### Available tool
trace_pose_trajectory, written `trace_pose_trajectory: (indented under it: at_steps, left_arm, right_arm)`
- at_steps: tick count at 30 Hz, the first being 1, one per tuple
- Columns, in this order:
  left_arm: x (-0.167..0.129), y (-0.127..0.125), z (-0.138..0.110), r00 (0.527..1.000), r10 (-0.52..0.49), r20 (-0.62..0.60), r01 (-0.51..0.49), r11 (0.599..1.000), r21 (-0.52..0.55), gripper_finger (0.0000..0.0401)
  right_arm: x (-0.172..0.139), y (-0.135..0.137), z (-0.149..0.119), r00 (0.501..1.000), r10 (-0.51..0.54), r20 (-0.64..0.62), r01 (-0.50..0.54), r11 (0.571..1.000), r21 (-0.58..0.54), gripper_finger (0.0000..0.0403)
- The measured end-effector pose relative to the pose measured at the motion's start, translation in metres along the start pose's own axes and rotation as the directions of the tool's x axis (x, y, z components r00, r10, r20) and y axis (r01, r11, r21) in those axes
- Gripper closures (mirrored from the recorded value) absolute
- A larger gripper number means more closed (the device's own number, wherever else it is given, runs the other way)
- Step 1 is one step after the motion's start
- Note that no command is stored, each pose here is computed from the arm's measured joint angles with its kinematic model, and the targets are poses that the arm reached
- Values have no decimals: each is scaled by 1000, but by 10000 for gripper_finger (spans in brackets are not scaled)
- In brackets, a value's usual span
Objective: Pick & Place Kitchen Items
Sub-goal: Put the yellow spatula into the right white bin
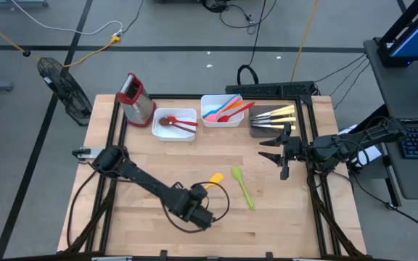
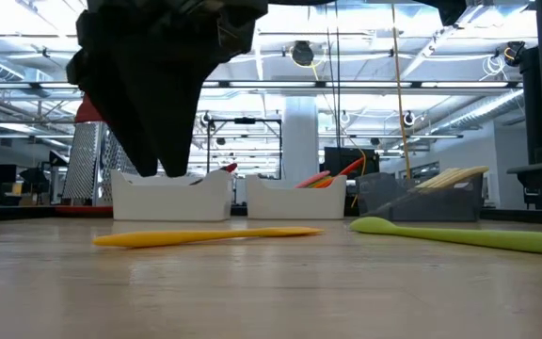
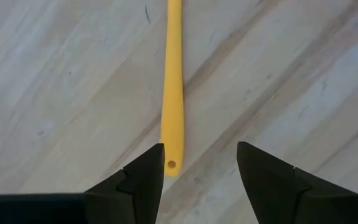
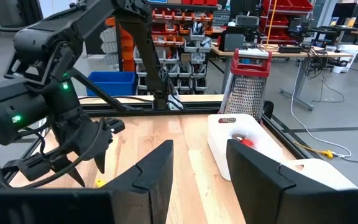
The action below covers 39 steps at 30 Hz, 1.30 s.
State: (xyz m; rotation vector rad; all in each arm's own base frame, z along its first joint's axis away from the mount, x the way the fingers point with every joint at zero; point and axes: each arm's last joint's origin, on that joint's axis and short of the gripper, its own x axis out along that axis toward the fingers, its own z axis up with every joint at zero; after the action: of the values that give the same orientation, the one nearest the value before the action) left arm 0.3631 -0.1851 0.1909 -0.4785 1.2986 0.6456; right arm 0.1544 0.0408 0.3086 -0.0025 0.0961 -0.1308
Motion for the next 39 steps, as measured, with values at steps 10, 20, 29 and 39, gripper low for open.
trace_pose_trajectory:
  at_steps: [10,20,29,39]
  left_arm:
    - [14,6,-1,1000,24,-7,-24,1000,-8,179]
    - [17,9,17,983,56,175,-55,998,-15,127]
    - [41,11,73,971,-75,225,61,996,68,118]
    - [48,21,101,969,-136,206,120,989,89,118]
  right_arm:
    - [0,0,0,1000,0,0,0,1000,0,261]
    - [0,0,0,1000,0,0,0,1000,0,261]
    - [0,0,0,1000,0,0,0,1000,0,261]
    - [0,0,0,1000,-1,-3,1,1000,-1,261]
